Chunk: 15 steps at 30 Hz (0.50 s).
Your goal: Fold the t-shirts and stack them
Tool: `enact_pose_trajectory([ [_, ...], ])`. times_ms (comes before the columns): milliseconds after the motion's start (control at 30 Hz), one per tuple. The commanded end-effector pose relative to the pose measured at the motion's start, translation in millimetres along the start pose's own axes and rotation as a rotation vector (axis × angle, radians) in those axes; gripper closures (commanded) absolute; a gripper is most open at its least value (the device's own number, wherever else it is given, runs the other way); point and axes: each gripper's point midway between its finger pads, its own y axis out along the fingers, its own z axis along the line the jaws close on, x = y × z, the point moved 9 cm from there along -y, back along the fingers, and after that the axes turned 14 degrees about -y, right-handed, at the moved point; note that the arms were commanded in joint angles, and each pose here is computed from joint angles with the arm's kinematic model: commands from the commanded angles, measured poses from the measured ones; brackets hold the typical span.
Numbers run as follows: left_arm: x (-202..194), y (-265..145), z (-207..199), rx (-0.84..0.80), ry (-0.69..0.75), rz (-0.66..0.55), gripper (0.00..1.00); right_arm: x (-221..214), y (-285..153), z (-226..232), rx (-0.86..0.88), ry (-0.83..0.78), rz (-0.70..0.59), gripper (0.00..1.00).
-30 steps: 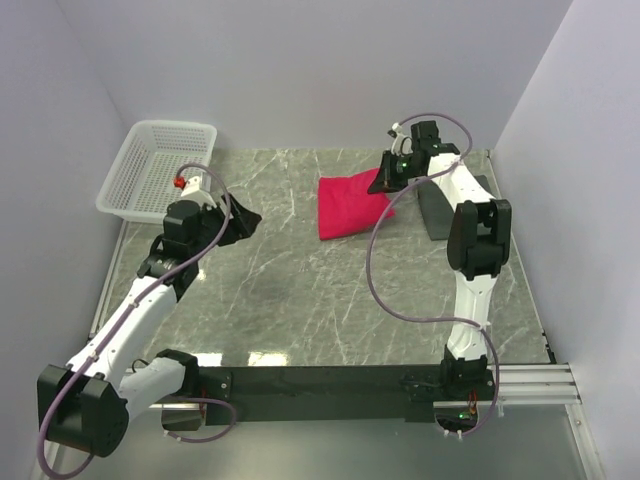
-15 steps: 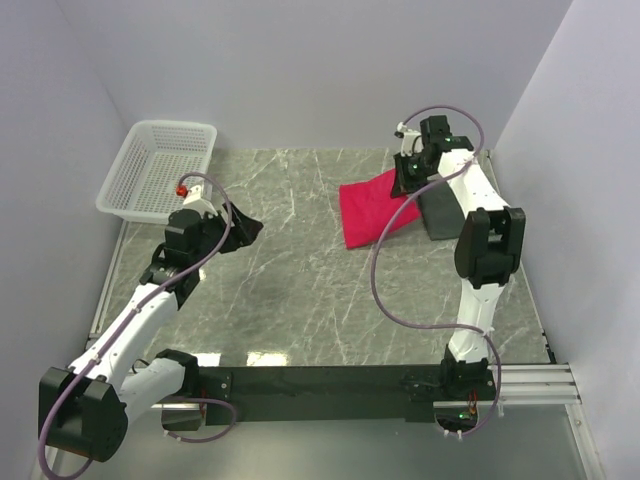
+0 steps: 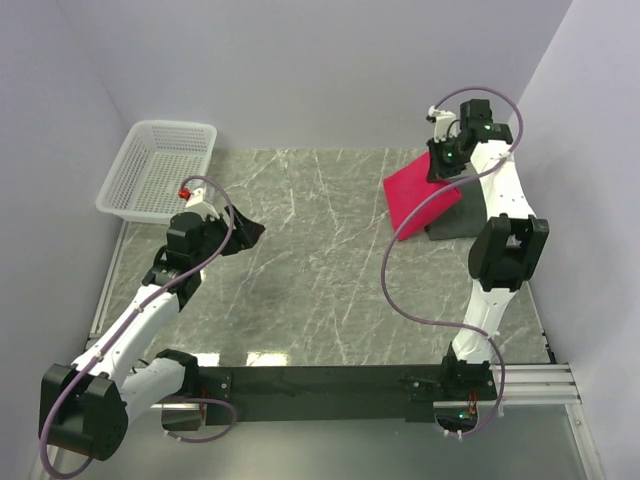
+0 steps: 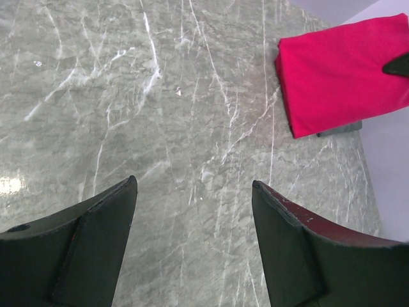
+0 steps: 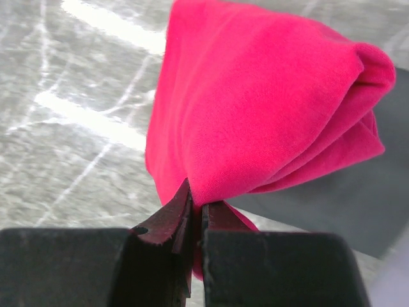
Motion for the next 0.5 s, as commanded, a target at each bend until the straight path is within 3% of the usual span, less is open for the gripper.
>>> enact_pose_trajectory([
  [0,3,2,-5,-0.044,-0.003,-0.013,0.22,10,-32,-15,-0.063,-0.076,-0.048,1.00],
  [467,-1,6,-1,-0.036,-0.013,0.004,0.23,2,-52,-28,-0.005,-0.091,-0.102,1.00],
])
